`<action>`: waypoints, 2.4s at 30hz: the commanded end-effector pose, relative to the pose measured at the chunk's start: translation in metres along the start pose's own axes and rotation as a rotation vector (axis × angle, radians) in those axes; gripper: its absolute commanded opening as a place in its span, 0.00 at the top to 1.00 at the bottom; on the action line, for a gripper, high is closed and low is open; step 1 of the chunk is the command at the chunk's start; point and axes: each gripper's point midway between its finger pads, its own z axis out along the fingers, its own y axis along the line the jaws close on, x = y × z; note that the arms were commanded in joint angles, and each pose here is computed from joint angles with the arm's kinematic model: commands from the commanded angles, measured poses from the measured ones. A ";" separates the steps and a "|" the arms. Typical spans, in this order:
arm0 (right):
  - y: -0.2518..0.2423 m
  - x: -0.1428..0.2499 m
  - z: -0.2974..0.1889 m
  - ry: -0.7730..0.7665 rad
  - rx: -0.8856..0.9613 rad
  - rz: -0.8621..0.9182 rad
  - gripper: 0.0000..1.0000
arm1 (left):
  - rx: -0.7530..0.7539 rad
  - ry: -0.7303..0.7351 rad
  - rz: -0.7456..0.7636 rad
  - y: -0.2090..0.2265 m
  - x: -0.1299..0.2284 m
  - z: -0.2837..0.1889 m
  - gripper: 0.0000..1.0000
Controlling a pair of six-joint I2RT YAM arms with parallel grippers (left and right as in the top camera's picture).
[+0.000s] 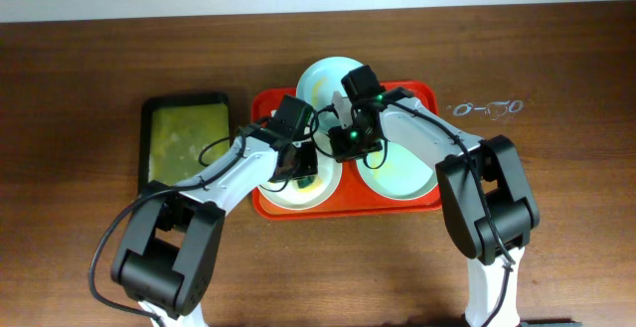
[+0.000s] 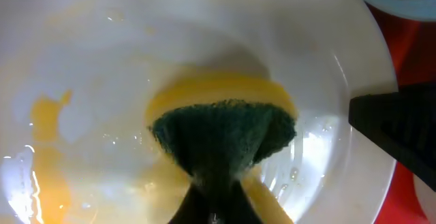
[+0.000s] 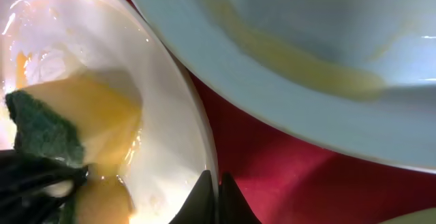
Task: Clean dirty plates on tray and stack at the side
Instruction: 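Scrub the white plate with the sponge in the left gripper, then lift the white plate with the right gripper and place it right of the tray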
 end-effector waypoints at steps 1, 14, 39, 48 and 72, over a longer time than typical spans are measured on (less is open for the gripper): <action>-0.003 0.005 0.006 0.018 0.010 -0.003 0.96 | -0.151 -0.032 0.008 0.029 0.000 0.005 1.00; -0.003 0.004 0.006 0.015 0.010 -0.005 0.96 | -0.202 -0.043 -0.106 0.066 -0.029 -0.027 1.00; -0.002 -0.001 0.006 -0.003 0.008 -0.011 0.96 | -0.503 -0.102 -0.151 0.114 -0.030 -0.019 1.00; -0.002 -0.001 0.006 -0.003 0.007 -0.011 0.96 | 0.010 -0.031 -0.177 0.020 -0.038 -0.040 1.00; -0.009 -0.036 -0.056 -0.068 0.250 -0.091 0.96 | -0.293 -0.302 -0.257 0.094 -0.064 -0.159 1.00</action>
